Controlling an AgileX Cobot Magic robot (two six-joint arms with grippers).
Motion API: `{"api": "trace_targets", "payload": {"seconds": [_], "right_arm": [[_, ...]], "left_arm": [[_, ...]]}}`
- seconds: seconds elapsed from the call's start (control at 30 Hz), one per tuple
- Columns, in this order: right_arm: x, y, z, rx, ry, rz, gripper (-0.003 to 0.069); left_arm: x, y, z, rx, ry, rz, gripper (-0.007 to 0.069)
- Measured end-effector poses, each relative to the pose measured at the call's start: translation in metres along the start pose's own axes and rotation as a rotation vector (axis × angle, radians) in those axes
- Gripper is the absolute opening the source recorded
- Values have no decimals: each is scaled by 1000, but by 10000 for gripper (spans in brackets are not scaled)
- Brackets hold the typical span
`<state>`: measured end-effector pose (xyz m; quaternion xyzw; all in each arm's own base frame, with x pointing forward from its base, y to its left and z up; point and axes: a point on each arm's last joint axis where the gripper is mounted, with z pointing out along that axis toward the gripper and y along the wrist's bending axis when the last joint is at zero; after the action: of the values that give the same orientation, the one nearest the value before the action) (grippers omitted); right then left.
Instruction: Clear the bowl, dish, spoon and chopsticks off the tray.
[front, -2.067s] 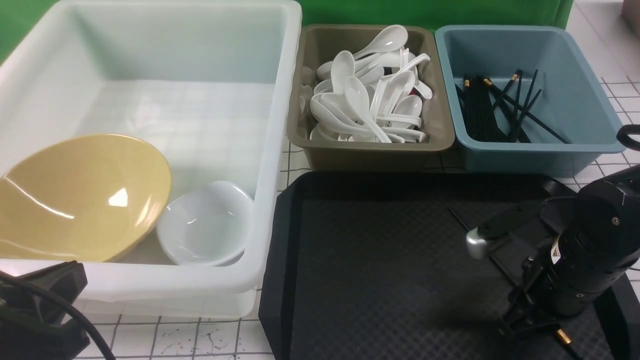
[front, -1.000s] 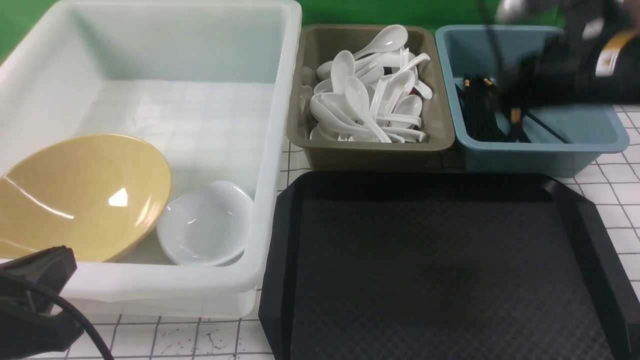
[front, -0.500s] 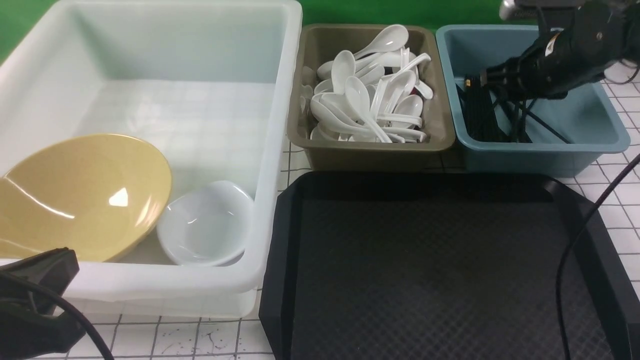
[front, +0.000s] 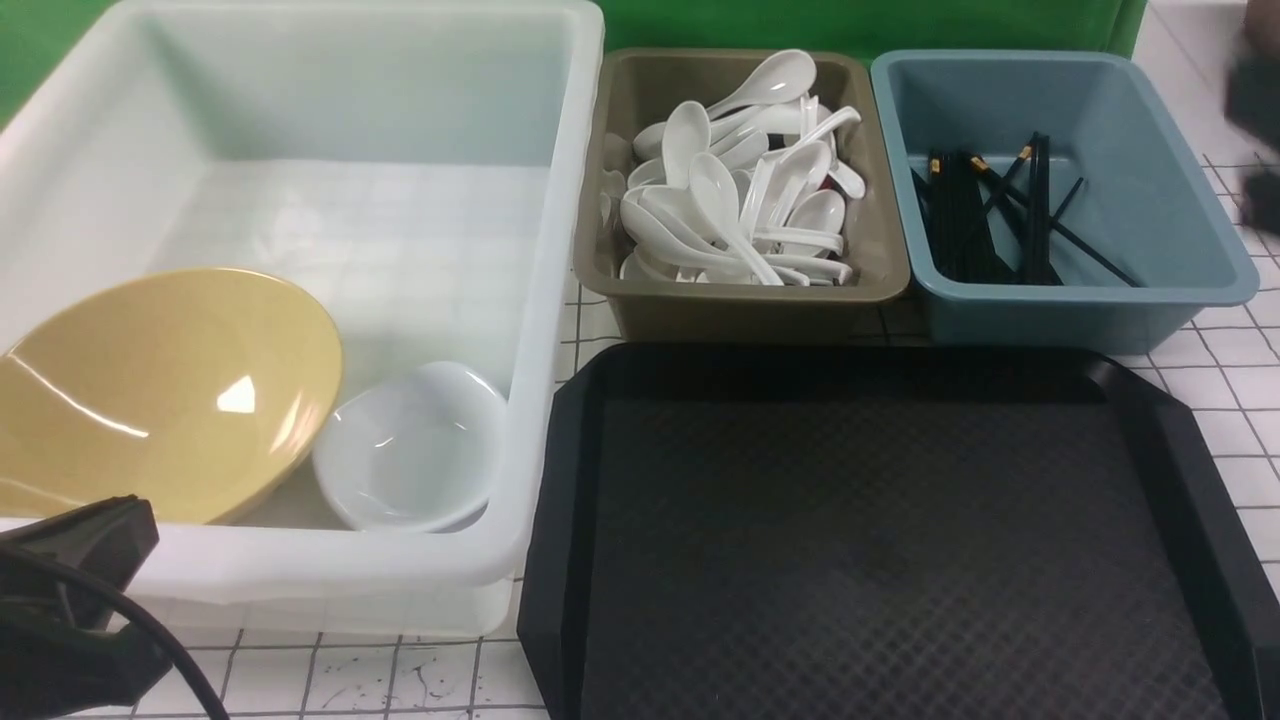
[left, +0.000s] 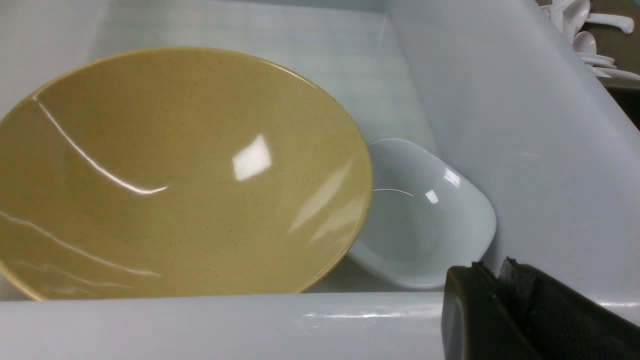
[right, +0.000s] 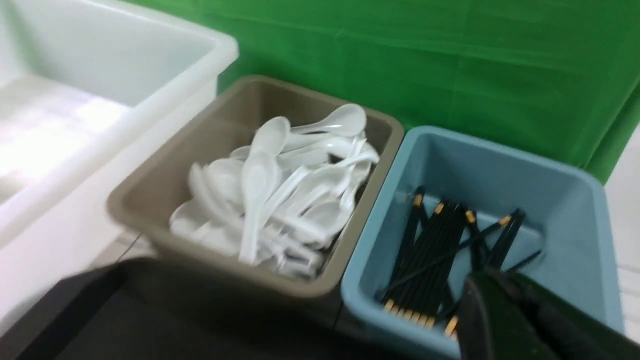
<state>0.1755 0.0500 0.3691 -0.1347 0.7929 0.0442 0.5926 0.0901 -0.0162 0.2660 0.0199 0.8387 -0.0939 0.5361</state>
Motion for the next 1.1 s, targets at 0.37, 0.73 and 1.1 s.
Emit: {"api": "trace_targets", "payload": {"seconds": [0.37,0.73,1.1], "right_arm": [[140,10,-54,-35,-80,189,36],[193,11,-74,7,-260,131,43],[221,0,-68,253,-80,234,47]], "left_arm": [[0,0,0,0,0,0,35],[0,0,0,2,2,-4,35],[0,0,0,3,2,-6,35]]}}
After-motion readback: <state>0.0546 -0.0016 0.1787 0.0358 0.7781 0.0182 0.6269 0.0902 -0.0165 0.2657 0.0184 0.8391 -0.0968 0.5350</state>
